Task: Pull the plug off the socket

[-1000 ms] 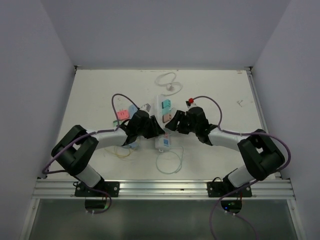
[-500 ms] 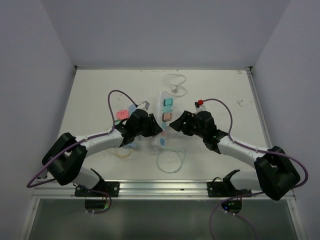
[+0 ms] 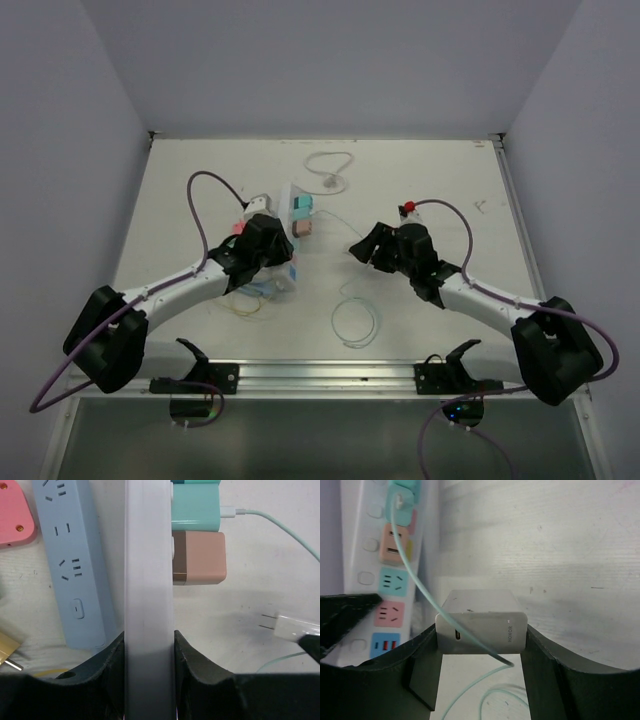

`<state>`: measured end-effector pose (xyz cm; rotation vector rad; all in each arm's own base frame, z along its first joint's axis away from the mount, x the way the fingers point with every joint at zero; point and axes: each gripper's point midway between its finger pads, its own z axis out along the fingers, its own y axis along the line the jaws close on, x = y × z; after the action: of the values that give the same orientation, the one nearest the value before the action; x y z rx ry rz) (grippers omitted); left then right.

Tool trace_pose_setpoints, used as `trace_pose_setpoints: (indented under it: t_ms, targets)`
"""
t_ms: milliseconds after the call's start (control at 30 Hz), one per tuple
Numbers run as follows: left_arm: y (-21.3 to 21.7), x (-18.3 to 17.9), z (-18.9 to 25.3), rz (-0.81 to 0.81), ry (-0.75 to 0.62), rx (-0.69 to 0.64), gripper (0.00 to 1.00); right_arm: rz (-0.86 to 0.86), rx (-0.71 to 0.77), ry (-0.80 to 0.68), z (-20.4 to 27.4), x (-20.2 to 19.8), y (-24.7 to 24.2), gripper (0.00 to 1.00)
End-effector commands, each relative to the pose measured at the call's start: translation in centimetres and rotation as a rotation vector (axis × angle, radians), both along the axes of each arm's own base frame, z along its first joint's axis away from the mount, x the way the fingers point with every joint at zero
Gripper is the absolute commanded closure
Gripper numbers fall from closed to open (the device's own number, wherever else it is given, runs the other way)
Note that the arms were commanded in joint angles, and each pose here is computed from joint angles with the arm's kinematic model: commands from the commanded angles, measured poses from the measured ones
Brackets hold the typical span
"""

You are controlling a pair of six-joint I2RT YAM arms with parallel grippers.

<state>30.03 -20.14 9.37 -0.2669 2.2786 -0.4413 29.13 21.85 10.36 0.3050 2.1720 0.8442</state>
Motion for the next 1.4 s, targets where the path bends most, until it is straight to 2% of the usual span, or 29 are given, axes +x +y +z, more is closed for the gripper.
trace_pose_setpoints:
  t_ms: [0,67,133,233,267,333,367,467,567,800,967,1067,1367]
  targets:
    - [-2.4,2.5,6.5,-0.067,-0.238,-0.127,1.0,0.045,-0.065,0.028,-0.6,0.9,0.7,1.0]
    - [-2.7,2.4,6.8,-0.089,-0.262,-0.146,1.0,0.088,-0.07,0.069,-1.7,0.4,1.3,0.99]
    - [-3.3,2.0,6.9,-0.135,-0.29,-0.174,1.0,0.11,-0.068,0.096,-2.9,0.3,1.7,0.94]
    - [-4.1,1.6,6.7,-0.183,-0.307,-0.205,1.0,0.137,-0.065,0.122,-3.6,-0.2,2.0,0.79]
    - [-4.3,1.6,7.0,-0.192,-0.322,-0.215,1.0,0.138,-0.071,0.124,-3.7,-0.3,1.9,0.68]
    - [-4.4,1.3,6.2,-0.206,-0.31,-0.217,1.0,0.142,-0.085,0.12,-3.5,-0.3,1.8,0.54]
    - [-4.4,1.3,6.0,-0.208,-0.305,-0.216,1.0,0.142,-0.087,0.117,-3.3,-0.3,1.7,0.41]
    - [-4.7,0.9,5.0,-0.226,-0.288,-0.224,1.0,0.155,-0.09,0.096,-1.9,-0.4,1.8,0.23]
    - [-4.9,0.6,4.4,-0.236,-0.273,-0.232,1.0,0.17,-0.089,0.059,0.0,-0.4,1.8,0.16]
    - [-5.1,0.1,3.3,-0.247,-0.242,-0.24,1.0,0.156,-0.032,0.0,3.9,0.2,2.2,0.12]
    - [-5.1,-0.2,3.0,-0.243,-0.236,-0.239,1.0,0.13,0.065,-0.024,5.4,1.4,3.6,0.18]
    - [-5.2,-0.2,3.2,-0.241,-0.24,-0.245,1.0,0.099,0.094,-0.025,5.7,2.4,4.0,0.21]
    - [-5.7,-0.4,3.6,-0.243,-0.249,-0.266,1.0,0.116,0.14,0.062,2.5,3.8,6.7,0.23]
